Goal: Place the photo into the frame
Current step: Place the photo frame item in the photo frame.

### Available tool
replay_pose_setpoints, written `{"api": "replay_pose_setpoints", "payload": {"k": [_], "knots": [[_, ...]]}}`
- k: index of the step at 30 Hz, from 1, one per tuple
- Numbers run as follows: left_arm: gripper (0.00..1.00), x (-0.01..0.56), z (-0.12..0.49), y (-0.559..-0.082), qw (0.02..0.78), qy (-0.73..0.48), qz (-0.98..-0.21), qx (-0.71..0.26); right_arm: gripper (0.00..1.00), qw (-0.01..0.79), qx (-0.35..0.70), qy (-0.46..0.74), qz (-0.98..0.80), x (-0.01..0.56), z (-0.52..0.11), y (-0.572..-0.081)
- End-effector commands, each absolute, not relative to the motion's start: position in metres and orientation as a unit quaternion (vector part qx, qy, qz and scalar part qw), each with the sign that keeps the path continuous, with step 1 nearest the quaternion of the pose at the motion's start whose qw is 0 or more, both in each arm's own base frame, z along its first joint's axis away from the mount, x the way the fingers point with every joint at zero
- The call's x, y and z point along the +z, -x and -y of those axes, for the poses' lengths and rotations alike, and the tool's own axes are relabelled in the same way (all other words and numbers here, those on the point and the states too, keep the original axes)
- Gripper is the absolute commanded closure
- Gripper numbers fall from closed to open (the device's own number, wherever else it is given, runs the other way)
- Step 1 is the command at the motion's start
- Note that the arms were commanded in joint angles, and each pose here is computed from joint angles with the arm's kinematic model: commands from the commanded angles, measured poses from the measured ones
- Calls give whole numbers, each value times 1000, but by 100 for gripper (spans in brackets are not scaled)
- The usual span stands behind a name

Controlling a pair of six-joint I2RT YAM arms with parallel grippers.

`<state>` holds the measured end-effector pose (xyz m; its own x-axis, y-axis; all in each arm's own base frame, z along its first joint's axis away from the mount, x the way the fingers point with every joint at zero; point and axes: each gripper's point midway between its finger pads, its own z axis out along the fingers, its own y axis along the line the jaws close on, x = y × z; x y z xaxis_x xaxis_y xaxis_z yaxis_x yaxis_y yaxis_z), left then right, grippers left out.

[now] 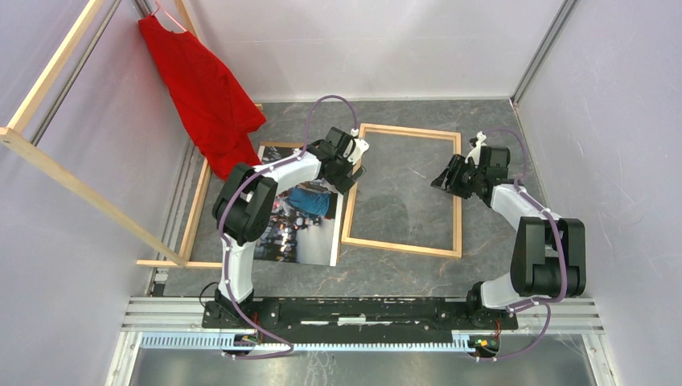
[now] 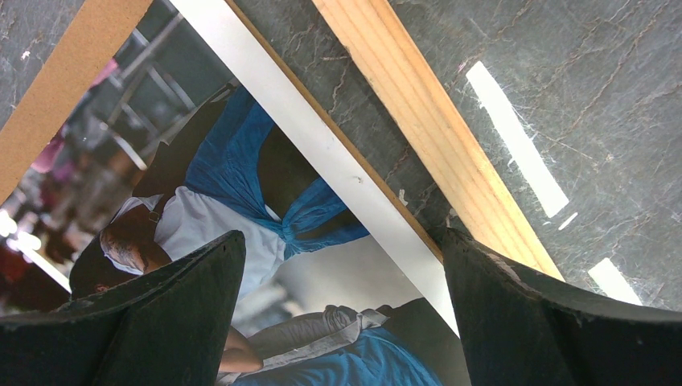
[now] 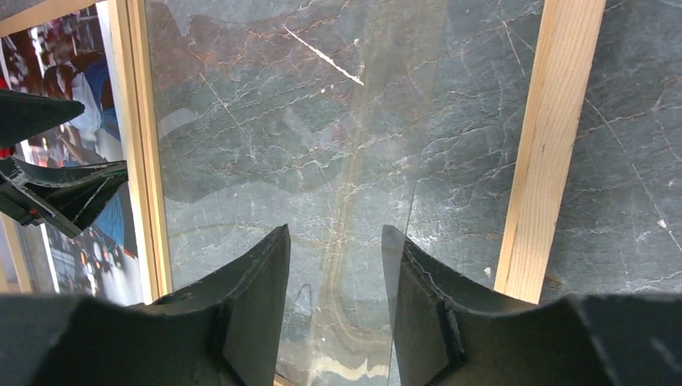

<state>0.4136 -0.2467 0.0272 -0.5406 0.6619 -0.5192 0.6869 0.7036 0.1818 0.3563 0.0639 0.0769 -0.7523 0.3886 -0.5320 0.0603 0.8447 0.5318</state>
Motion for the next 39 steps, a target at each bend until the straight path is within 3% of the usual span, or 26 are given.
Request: {"api": "replay_pose_setpoints", "payload": {"k": [1, 7, 14, 39], "knots": [[2, 22, 239, -408, 276, -398, -875, -14, 50, 325, 242, -127, -905, 74, -61, -360], [2, 22, 239, -407, 276, -399, -875, -15, 77, 300, 250, -131, -911, 68, -63, -358], [2, 21, 238, -406, 277, -399, -874, -15, 100, 274, 266, -130, -915, 70, -69, -355], [2, 18, 237, -404, 277, -400, -874, -13, 100, 208, 270, -114, -933, 43, -71, -337]]}}
